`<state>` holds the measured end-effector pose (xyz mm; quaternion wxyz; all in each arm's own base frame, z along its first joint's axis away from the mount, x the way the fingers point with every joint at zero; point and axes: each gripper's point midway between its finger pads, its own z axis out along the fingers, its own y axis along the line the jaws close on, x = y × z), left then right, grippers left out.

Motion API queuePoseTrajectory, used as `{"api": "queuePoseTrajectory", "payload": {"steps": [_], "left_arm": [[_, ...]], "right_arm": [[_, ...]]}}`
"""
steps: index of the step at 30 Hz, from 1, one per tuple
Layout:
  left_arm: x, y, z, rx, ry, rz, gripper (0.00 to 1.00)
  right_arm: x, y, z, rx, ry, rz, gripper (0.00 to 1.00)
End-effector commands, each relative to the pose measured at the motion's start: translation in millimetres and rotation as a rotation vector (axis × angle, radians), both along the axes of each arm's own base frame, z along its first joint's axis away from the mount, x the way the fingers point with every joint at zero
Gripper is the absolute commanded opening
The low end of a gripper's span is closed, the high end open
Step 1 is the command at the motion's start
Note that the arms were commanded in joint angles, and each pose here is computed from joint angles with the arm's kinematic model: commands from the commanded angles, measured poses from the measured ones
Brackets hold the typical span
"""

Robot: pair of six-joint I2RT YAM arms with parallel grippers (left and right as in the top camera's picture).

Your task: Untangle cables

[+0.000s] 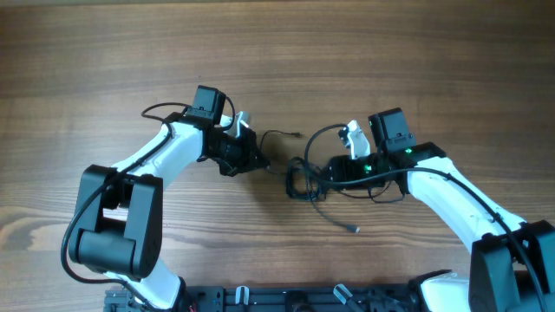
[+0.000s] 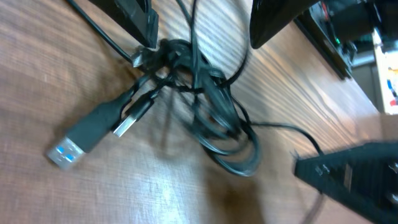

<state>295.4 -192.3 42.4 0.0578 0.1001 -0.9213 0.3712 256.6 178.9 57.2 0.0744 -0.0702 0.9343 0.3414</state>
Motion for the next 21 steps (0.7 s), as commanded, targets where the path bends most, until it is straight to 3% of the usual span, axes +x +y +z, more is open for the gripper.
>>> {"api": "queuePoseTrajectory", "payload": {"steps": [1,3,6,9,12,15,18,21], "left_arm": [[3,3,4,0.013,-0.026,0.004,0.04],[3,3,4,0.013,-0.026,0.003,0.04],[1,3,4,0.015,-0.016,0.003,0.04],[-15,7,1,0.034,0.069,0.008,0.04],[-16,2,7,-0.008,0.087,0.016,0.06],[6,-22,35,-0.204,-0.045,-0.027,0.42],[4,-31,36,-0.207,-0.066,-0.056,0.46],[-6,-43,21,-0.103,-0.086,-0.102,0.45]], "right_arm": [[-4,19,18,0.143,0.012,0.044,0.50],[-14,16,14,0.129,0.008,0.102,0.55],[-17,-12,-11,-0.078,0.028,0.065,0.59],[-21,-14,-13,-0.088,0.048,0.066,0.58],[-9,-17,-15,-0.117,0.017,0.022,0.41],[-7,-24,-19,-0.160,0.031,-0.023,0.42],[-18,-12,-18,-0.154,0.027,0.048,0.47],[-12,-9,-27,-0.286,-0.063,0.076,0.53]]}}
